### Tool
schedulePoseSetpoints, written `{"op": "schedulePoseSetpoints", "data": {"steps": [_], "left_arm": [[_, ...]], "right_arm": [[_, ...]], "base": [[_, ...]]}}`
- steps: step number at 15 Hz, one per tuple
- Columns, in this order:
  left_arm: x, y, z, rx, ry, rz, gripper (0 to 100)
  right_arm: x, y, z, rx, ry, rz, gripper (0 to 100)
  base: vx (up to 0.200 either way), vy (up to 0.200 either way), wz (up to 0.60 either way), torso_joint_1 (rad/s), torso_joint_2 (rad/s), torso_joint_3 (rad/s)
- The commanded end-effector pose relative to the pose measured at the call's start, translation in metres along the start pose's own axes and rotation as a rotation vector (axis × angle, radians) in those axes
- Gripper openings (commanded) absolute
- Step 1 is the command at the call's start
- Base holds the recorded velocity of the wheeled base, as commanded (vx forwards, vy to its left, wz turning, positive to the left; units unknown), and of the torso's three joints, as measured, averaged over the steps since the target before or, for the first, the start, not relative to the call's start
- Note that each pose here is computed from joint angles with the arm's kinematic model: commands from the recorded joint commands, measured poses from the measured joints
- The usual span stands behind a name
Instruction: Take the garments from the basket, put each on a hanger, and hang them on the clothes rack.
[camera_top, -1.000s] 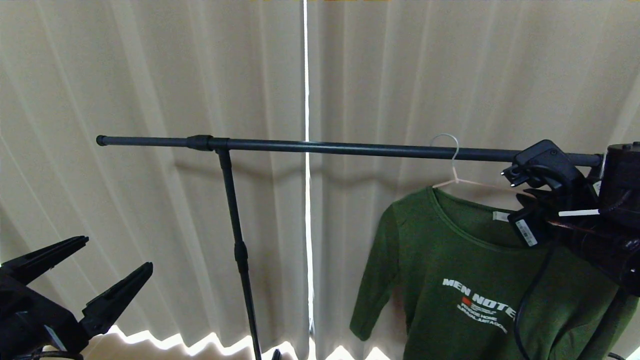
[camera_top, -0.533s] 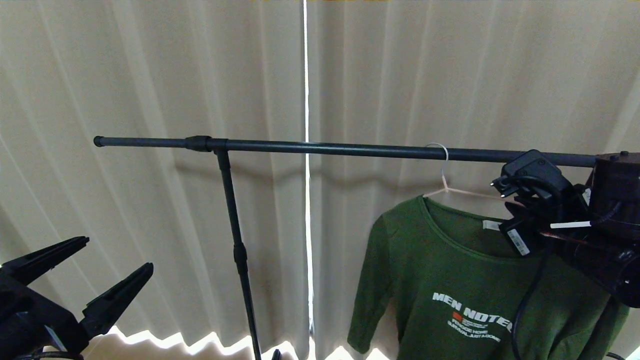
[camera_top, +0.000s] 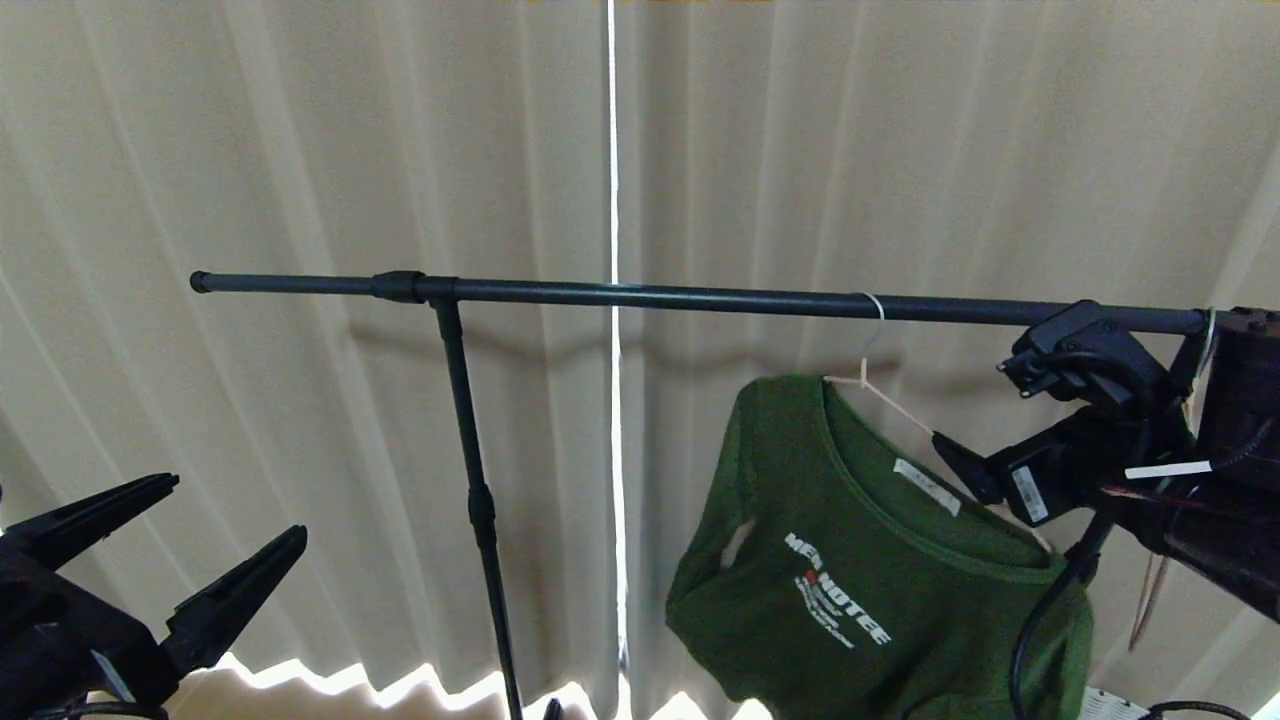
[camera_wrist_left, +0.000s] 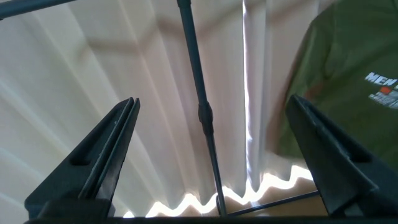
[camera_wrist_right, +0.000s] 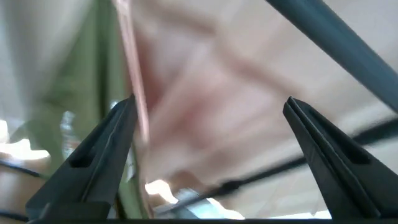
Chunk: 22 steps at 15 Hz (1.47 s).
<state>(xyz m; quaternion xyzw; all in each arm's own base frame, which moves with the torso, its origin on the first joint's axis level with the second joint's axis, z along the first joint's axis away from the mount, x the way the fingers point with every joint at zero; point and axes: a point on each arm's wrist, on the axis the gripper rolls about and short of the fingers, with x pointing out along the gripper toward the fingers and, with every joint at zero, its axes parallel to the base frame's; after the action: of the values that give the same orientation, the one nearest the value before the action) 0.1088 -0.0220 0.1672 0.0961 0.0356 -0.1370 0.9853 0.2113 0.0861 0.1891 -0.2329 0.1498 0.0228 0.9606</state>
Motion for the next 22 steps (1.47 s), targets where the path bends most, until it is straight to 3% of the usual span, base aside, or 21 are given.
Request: {"op": "schedulePoseSetpoints", "data": {"steps": [1, 3, 8, 9, 11, 13, 17, 22], "left_arm": [[0.001, 0.0, 0.0, -0.001, 0.004, 0.004, 100], [0.0, 0.001, 0.0, 0.0, 0.001, 0.006, 100], [-0.001, 0.0, -0.002, 0.001, 0.004, 0.007, 100], [-0.002, 0.002, -0.004, -0.004, 0.013, 0.023, 100], [-0.011, 0.004, -0.011, 0.0, 0.019, 0.07, 100], [-0.02, 0.005, -0.016, -0.005, 0.01, 0.107, 100], [-0.031, 0.012, -0.015, -0.015, -0.019, 0.217, 100], [-0.03, 0.013, -0.014, -0.022, -0.018, 0.229, 100]], "right_arm": [[-0.008, -0.001, -0.003, 0.017, -0.028, 0.057, 100], [-0.013, -0.001, -0.007, 0.033, -0.045, 0.115, 100], [-0.028, -0.009, -0.002, 0.132, -0.099, 0.133, 100], [-0.043, -0.026, -0.004, 0.165, -0.128, 0.074, 100], [-0.056, -0.045, -0.013, 0.192, -0.114, -0.007, 100], [-0.061, -0.052, -0.017, 0.214, -0.123, -0.035, 100], [-0.063, -0.049, -0.027, 0.232, -0.215, -0.017, 100], [-0.059, -0.042, -0.038, 0.245, -0.311, -0.001, 100]], "base": [[0.0, 0.0, 0.0, 0.0, 0.0, 0.0], [0.0, 0.0, 0.0, 0.0, 0.0, 0.0], [0.0, 0.0, 0.0, 0.0, 0.0, 0.0], [0.0, 0.0, 0.0, 0.0, 0.0, 0.0], [0.0, 0.0, 0.0, 0.0, 0.0, 0.0], [0.0, 0.0, 0.0, 0.0, 0.0, 0.0], [0.0, 0.0, 0.0, 0.0, 0.0, 0.0], [0.0, 0.0, 0.0, 0.0, 0.0, 0.0]]}}
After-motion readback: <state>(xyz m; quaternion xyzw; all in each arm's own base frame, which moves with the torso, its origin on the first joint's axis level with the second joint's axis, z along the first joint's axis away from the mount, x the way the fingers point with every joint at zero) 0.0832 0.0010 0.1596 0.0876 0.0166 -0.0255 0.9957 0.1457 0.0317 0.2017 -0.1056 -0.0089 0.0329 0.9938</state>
